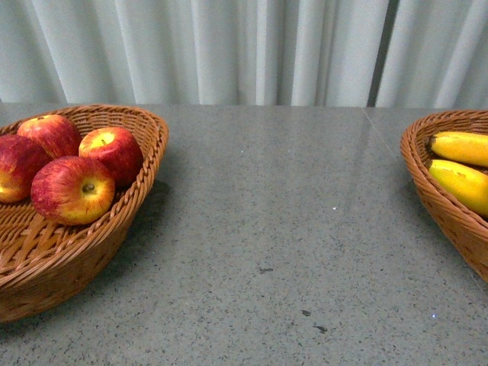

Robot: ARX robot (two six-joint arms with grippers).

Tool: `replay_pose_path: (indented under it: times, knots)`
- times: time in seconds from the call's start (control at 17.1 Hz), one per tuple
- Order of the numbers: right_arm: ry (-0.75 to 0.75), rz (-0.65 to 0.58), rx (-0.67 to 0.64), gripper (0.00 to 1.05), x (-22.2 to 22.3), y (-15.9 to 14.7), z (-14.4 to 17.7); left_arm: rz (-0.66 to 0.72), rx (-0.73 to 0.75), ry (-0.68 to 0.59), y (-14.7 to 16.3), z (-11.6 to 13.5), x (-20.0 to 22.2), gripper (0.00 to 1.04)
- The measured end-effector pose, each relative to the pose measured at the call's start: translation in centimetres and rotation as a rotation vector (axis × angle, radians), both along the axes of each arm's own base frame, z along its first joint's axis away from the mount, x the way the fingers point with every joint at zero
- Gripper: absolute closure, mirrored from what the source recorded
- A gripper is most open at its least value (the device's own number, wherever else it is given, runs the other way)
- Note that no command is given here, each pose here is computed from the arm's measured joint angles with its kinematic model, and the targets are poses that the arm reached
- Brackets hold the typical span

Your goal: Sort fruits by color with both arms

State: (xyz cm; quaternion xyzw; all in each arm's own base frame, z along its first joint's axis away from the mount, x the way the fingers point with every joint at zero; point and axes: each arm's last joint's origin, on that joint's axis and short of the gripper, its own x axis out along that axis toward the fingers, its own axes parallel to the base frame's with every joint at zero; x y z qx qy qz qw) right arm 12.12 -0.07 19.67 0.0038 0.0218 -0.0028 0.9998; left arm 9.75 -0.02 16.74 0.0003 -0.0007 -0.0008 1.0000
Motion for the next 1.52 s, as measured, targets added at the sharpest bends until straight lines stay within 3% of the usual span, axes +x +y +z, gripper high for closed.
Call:
replay_pose_path:
  times: [0.06, 0.18, 0.64, 1.23, 1.29, 1.52]
  knots:
    - [-0.006, 0.000, 0.000, 1.03, -0.2, 0.0, -0.4, 0.000, 0.000, 0.001, 0.0, 0.0, 0.0, 0.07]
    - [-0.066, 0.000, -0.005, 1.03, -0.7, 0.0, 0.1, 0.000, 0.000, 0.000, 0.0, 0.0, 0.0, 0.07]
    - [-0.014, 0.001, -0.004, 1.03, -2.2, 0.0, -2.7, 0.000, 0.000, 0.000, 0.0, 0.0, 0.0, 0.07]
    - [-0.048, 0.000, -0.005, 1.03, -2.4, 0.0, -2.9, 0.000, 0.000, 0.000, 0.0, 0.0, 0.0, 0.07]
    - [-0.048, 0.000, -0.005, 0.97, -2.4, 0.0, -2.9, 0.000, 0.000, 0.000, 0.0, 0.0, 0.0, 0.07]
    - [-0.048, 0.000, -0.005, 0.46, -2.4, 0.0, -2.9, 0.000, 0.000, 0.000, 0.0, 0.0, 0.0, 0.07]
